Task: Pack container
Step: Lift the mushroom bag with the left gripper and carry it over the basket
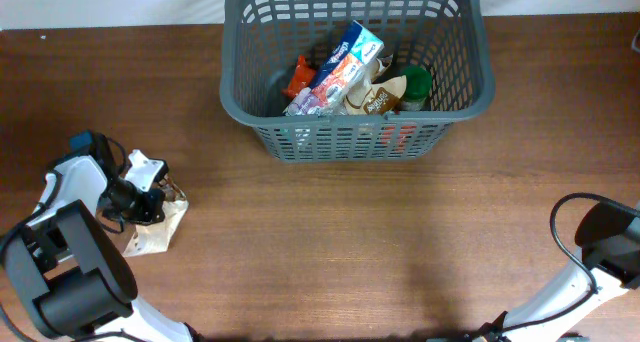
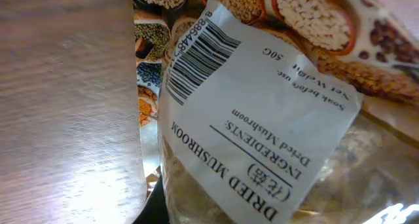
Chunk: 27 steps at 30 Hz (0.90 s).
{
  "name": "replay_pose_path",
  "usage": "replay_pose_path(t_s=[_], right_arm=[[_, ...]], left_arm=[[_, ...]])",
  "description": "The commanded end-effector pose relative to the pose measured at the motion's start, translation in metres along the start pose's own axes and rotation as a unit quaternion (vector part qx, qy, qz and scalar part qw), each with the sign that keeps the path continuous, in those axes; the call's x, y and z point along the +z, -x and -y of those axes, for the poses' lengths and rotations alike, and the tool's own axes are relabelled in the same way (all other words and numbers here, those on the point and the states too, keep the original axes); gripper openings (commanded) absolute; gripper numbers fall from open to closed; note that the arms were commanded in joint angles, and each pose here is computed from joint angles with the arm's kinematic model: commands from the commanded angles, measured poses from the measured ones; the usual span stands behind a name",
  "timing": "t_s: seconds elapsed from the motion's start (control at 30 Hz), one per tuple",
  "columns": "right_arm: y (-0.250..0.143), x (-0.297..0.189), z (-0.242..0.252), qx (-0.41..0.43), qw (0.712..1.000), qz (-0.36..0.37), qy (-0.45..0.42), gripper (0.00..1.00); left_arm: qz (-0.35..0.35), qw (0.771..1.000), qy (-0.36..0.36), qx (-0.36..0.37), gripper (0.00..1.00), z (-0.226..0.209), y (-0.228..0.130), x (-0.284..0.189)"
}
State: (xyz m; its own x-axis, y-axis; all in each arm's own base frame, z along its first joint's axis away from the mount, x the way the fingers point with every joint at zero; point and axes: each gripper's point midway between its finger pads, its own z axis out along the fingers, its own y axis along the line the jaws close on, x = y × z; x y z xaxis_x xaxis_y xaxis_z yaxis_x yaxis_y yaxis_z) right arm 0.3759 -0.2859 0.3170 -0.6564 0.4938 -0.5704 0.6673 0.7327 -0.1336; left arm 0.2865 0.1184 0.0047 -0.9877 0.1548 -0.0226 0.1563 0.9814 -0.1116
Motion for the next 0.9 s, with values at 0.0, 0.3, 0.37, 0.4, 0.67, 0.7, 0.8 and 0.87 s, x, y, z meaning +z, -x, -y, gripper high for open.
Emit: replay_pose_path(t_s=[0.0,0.3,0.37,0.4,0.67,0.7,0.8,0.87], right_arm=[[0.001,-0.005,0.003,0.009,1.000,0.005,-0.006,0.99],[0.001,-0.005,0.003,0.009,1.000,0.005,-0.006,0.99],[0.001,-0.005,0.003,0.009,1.000,0.005,-0.006,0.99],[0.001,-0.005,0.003,0.009,1.000,0.005,-0.006,0.99],[0.001,-0.005,0.003,0.009,1.000,0.005,-0.006,0.99],[0.001,-0.005,0.003,0.009,1.000,0.005,-0.006,0.99],[0.001,-0.005,0.003,0.009,1.000,0.005,-0.006,0.99],[0.001,-0.005,0.003,0.009,1.000,0.005,-0.006,0.99]], left_arm=[[0.016,0.997,0.018,-0.079,0.02,-0.011,0.013,-0.001],[0.126,0.960,-0.012,-0.248,0.02,-0.024,0.083,-0.082],[0.205,0.950,-0.092,-0.218,0.02,-0.005,0.125,-0.129],[0.232,0.943,-0.119,-0.205,0.02,0.002,0.137,-0.147],[0.414,0.879,-0.235,-0.002,0.02,0.115,0.214,-0.317],[0.423,0.876,-0.233,0.017,0.02,0.129,0.218,-0.327],[0.449,0.866,-0.210,0.071,0.02,0.171,0.228,-0.355],[0.469,0.855,-0.189,0.113,0.02,0.211,0.234,-0.373]])
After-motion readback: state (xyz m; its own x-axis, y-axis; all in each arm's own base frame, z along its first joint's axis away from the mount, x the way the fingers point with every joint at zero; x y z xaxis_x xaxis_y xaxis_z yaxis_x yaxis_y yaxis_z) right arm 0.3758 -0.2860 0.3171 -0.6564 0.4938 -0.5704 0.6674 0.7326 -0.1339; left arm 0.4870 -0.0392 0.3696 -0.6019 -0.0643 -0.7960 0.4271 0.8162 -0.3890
